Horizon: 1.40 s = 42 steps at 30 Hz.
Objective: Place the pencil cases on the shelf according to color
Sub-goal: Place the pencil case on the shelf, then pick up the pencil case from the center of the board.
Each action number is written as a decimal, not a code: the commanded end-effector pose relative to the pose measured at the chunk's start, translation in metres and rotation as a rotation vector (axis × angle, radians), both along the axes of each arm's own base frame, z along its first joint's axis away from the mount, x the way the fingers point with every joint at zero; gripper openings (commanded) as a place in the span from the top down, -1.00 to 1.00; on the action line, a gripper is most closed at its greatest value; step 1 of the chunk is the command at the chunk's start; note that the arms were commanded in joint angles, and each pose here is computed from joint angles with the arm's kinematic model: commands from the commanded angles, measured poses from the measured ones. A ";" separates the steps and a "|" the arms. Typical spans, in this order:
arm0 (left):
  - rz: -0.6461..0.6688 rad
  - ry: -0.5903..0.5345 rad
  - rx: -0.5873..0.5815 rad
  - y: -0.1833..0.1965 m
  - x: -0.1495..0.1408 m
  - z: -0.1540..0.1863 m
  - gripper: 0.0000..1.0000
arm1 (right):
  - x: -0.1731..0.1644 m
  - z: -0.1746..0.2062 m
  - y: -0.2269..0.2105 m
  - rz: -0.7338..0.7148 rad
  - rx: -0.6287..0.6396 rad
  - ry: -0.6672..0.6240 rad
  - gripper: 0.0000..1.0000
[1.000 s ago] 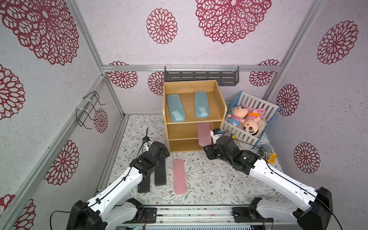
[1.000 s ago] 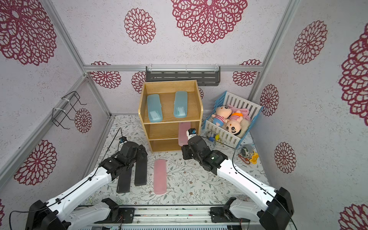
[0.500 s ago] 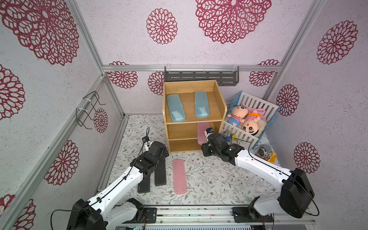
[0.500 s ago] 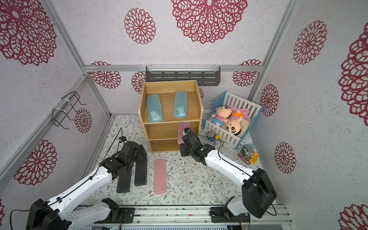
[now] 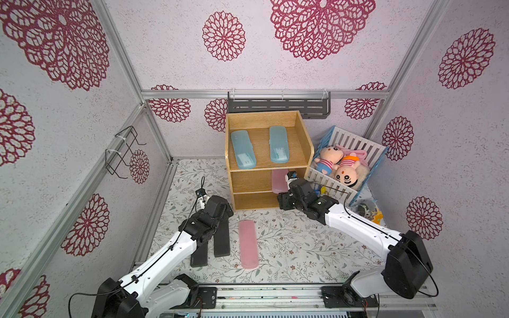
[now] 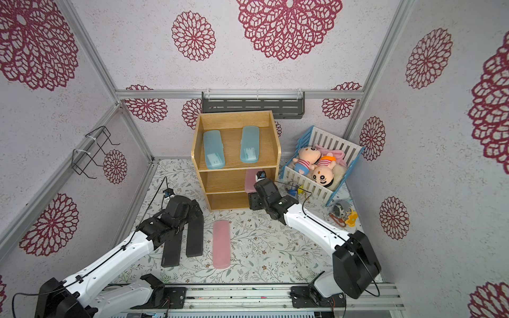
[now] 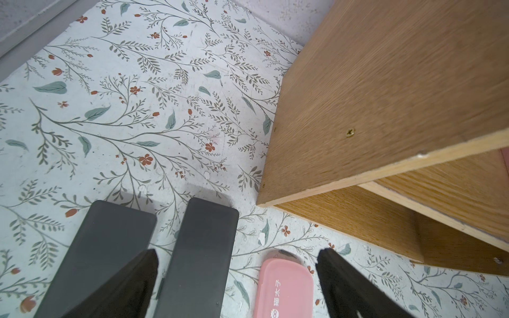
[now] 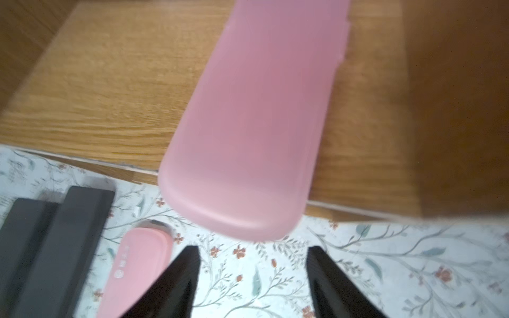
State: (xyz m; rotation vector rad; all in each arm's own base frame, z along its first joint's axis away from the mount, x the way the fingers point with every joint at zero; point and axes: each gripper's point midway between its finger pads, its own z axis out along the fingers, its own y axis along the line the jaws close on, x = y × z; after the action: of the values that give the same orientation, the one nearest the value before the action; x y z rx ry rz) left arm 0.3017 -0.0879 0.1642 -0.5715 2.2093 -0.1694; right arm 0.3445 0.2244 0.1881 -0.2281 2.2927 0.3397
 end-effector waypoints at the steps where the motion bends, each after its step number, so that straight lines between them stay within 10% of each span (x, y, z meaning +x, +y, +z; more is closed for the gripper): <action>1: 0.048 -0.008 0.027 0.014 -0.007 0.004 -0.94 | -0.027 0.021 0.001 -0.024 0.149 -0.026 -0.70; 10: 0.091 0.040 0.021 0.029 -0.015 -0.017 -0.94 | -0.107 -0.044 0.044 0.015 0.218 0.119 -0.92; 26: 0.154 0.164 -0.057 0.046 -0.028 -0.055 -0.94 | -0.143 -0.104 0.167 0.187 0.033 0.226 -0.98; 42: 0.142 0.167 -0.067 0.044 -0.029 -0.055 -0.94 | -0.156 -0.147 0.151 0.158 -0.183 0.281 -0.98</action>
State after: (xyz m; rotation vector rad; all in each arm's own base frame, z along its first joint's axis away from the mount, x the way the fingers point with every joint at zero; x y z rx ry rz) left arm 0.2729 -0.0449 0.1098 -0.8021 2.3158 -0.1277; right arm 0.1874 0.3841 0.0389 -0.5127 2.5935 0.2965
